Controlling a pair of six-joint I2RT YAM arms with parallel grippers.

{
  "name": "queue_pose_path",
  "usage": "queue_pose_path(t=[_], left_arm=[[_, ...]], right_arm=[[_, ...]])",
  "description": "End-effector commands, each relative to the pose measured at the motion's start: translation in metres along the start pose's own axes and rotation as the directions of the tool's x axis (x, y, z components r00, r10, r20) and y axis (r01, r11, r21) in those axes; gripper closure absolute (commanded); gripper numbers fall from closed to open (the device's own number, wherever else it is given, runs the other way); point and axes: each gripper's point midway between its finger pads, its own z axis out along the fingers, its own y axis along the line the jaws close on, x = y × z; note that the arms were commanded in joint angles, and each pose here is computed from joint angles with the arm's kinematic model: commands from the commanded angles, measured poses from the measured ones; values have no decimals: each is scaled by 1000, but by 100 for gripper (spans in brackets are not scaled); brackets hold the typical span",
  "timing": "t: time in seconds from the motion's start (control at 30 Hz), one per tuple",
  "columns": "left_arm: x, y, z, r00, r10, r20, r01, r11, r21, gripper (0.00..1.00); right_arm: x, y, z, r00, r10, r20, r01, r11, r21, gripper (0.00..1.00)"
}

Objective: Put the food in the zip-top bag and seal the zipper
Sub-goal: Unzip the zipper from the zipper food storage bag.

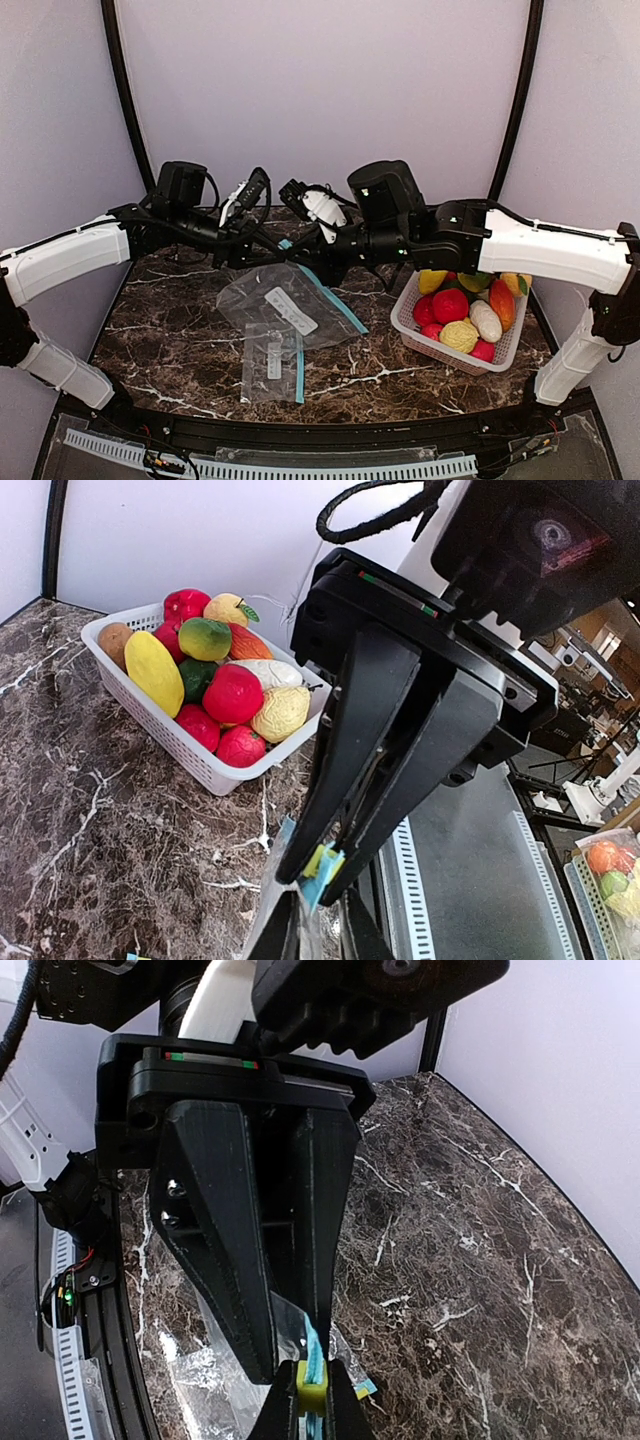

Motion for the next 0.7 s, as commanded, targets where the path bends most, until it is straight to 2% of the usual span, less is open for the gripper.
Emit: queue_pose_path(t=[0.0, 0.17, 0.23, 0.27, 0.37, 0.47, 0.67], left_arm=[[-9, -4, -4, 999, 36, 7, -36, 999, -18, 86], [-9, -6, -5, 999, 42, 3, -42, 999, -16, 99], [-10, -8, -5, 999, 46, 4, -46, 999, -10, 98], [-10, -10, -6, 999, 48, 5, -48, 999, -3, 93], [-10, -12, -6, 999, 49, 4, -49, 999, 5, 89], [-10, -11, -5, 999, 46, 3, -46, 999, 5, 98], [-11, -9, -7, 998, 58, 8, -58, 998, -15, 99]], right_arm=[[-13, 8, -4, 999, 11, 35, -10, 999, -40, 100], [-11, 10, -7, 999, 22, 34, -19, 998, -61, 100], [-10, 10, -9, 999, 32, 32, -29, 996, -80, 100], [-10, 10, -11, 999, 38, 34, -35, 995, -95, 100], [-9, 12, -16, 998, 53, 38, -47, 988, -145, 100], [-9, 17, -18, 998, 56, 38, -48, 981, -186, 100], [-2, 13, -13, 998, 68, 15, -64, 981, -185, 100]])
